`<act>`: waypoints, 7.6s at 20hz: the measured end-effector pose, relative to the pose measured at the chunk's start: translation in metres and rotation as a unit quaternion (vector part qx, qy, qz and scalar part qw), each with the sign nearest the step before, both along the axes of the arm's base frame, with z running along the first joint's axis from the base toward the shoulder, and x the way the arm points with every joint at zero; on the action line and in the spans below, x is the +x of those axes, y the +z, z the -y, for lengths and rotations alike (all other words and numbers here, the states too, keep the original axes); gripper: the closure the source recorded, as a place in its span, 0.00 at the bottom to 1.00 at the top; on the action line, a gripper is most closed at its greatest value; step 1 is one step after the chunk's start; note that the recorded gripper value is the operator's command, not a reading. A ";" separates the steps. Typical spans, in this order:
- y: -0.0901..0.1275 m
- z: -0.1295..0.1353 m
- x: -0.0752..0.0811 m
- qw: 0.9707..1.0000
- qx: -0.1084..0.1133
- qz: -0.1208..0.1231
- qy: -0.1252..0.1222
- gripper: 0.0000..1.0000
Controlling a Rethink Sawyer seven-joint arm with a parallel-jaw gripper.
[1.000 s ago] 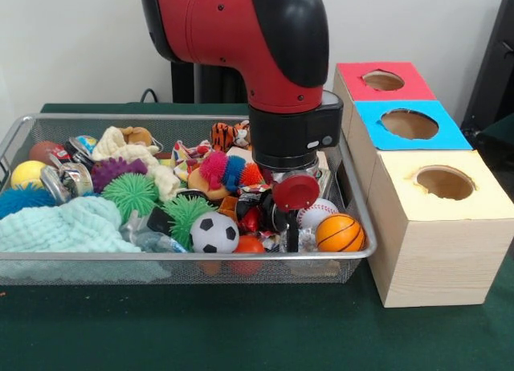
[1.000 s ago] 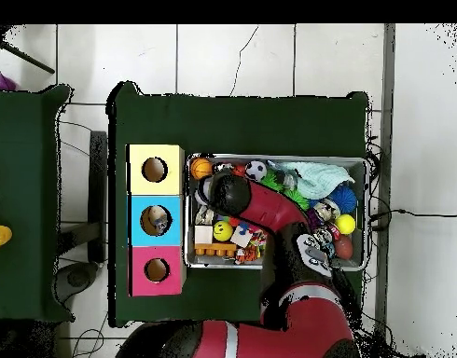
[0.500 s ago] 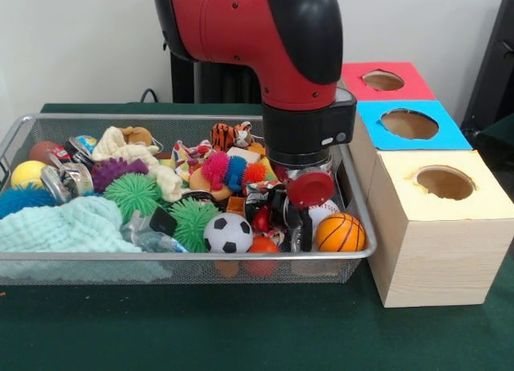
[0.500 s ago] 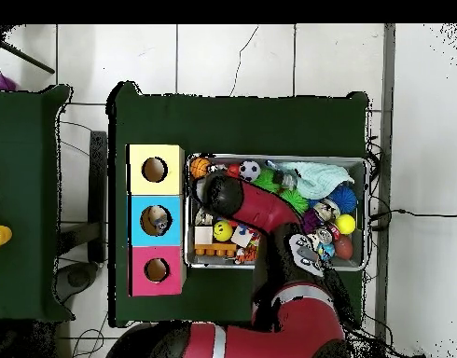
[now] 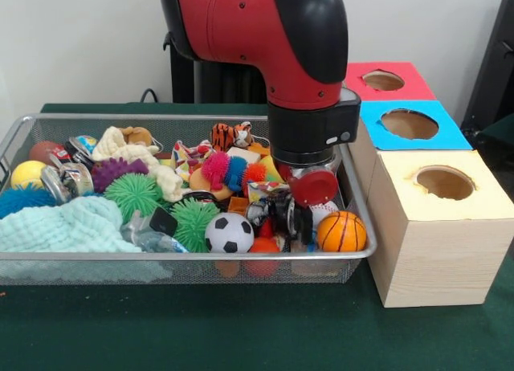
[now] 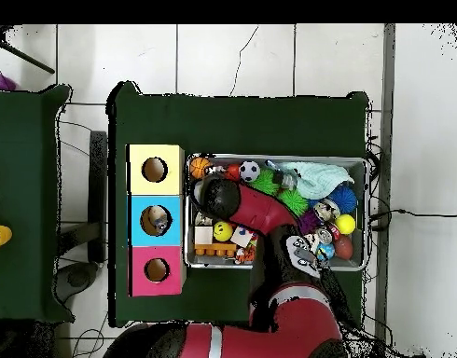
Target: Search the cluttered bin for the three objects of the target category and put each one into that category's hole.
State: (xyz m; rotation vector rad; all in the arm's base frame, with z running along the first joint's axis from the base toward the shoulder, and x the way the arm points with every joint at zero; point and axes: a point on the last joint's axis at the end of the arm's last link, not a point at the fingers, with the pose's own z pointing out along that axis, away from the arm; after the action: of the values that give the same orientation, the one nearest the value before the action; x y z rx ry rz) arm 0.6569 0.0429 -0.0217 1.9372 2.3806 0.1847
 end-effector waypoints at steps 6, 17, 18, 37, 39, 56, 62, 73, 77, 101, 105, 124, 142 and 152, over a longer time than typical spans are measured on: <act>-0.012 -0.004 -0.019 1.000 -0.001 -0.013 -0.001 1.00; -0.016 -0.006 -0.021 1.000 -0.009 -0.008 0.001 1.00; -0.016 -0.006 -0.021 1.000 -0.010 -0.008 0.002 1.00; -0.002 -0.008 -0.024 1.000 -0.007 -0.016 -0.005 0.00; -0.001 -0.008 -0.024 1.000 -0.007 -0.016 -0.008 0.00; 0.000 -0.009 -0.024 0.999 -0.001 -0.021 -0.032 0.00; 0.004 -0.016 -0.023 0.999 -0.020 -0.023 -0.034 0.00; 0.059 -0.051 -0.018 0.995 -0.012 -0.103 0.007 0.00; 0.064 -0.073 -0.008 0.994 0.001 -0.110 0.017 0.00; 0.034 -0.079 0.014 0.998 -0.005 -0.065 0.006 0.00; 0.034 -0.078 0.014 0.998 -0.005 -0.064 0.005 0.00; 0.026 0.009 0.014 0.997 -0.022 -0.068 -0.027 0.00; 0.017 0.010 0.010 0.997 -0.026 -0.067 -0.020 0.00; 0.016 0.004 0.012 0.998 -0.025 -0.059 -0.018 0.00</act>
State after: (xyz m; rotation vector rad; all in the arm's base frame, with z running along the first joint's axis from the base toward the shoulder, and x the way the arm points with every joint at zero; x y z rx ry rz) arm 0.6694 0.0389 -0.0057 2.0206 2.3940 0.0103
